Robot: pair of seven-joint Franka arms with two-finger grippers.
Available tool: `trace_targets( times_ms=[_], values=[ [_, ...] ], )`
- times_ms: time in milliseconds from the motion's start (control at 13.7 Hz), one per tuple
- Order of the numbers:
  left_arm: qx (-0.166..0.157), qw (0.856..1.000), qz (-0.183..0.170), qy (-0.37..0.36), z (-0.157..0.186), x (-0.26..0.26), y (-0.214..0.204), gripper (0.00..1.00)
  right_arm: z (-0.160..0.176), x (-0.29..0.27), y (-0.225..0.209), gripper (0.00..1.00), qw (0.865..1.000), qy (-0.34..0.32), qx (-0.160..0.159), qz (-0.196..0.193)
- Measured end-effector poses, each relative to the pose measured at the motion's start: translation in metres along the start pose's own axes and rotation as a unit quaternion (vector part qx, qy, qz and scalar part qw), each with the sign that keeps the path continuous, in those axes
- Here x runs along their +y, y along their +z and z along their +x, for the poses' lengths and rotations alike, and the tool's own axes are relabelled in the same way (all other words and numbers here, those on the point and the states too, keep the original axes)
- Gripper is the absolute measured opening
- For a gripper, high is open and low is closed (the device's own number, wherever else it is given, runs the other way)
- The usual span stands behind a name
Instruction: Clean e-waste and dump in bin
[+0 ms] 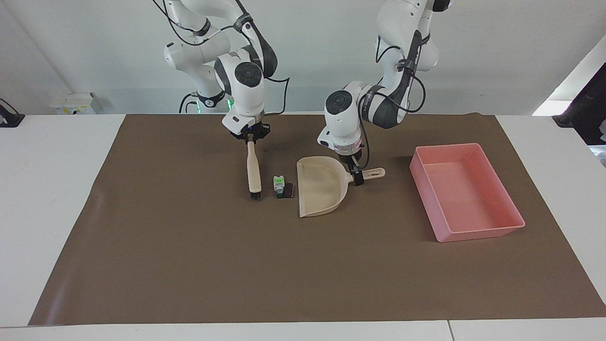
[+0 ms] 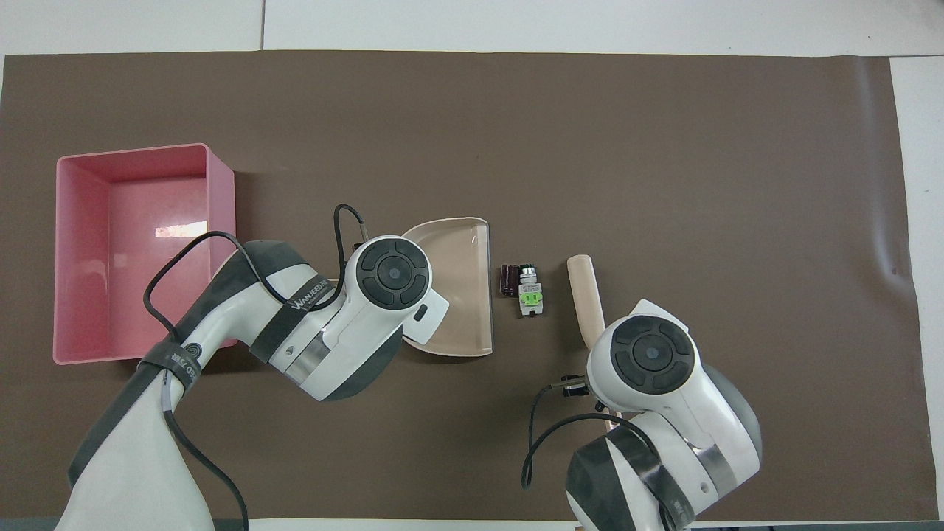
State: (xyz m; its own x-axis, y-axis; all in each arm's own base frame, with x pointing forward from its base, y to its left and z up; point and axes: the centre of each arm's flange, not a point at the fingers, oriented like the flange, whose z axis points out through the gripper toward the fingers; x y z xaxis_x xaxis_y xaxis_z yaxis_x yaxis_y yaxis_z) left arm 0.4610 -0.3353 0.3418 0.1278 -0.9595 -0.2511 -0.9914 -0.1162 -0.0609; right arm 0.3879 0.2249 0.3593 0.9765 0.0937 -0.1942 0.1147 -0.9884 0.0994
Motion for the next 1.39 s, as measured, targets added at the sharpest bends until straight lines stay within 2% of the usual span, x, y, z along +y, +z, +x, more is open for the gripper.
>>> trace_targets(
  times_ms=[585,732,951,1024,1244,1390],
  values=[
    [0.000,1.000,-0.002,0.001,0.001,0.004,0.013,1.00,0.007,-0.004,0.007,0.26,1.000,-0.001,0.014,0.007],
    [-0.001,1.000,0.001,-0.004,0.001,0.003,0.012,0.77,0.007,-0.007,0.008,0.26,1.000,-0.003,0.014,0.006],
    [0.002,1.000,0.020,-0.004,0.002,-0.004,0.001,0.38,0.007,-0.008,0.007,0.26,1.000,-0.004,0.018,0.008],
    [0.005,1.000,0.024,-0.006,0.002,-0.007,-0.003,0.33,0.007,-0.008,0.007,0.26,1.000,-0.004,0.020,0.009],
    [0.005,1.000,0.026,-0.006,0.002,-0.008,-0.008,0.33,0.009,-0.009,0.006,0.26,1.000,-0.004,0.027,0.013],
    [-0.006,1.000,0.018,-0.007,0.000,-0.006,-0.006,0.33,0.010,-0.010,0.005,0.26,0.999,-0.003,0.030,0.016]
  ],
)
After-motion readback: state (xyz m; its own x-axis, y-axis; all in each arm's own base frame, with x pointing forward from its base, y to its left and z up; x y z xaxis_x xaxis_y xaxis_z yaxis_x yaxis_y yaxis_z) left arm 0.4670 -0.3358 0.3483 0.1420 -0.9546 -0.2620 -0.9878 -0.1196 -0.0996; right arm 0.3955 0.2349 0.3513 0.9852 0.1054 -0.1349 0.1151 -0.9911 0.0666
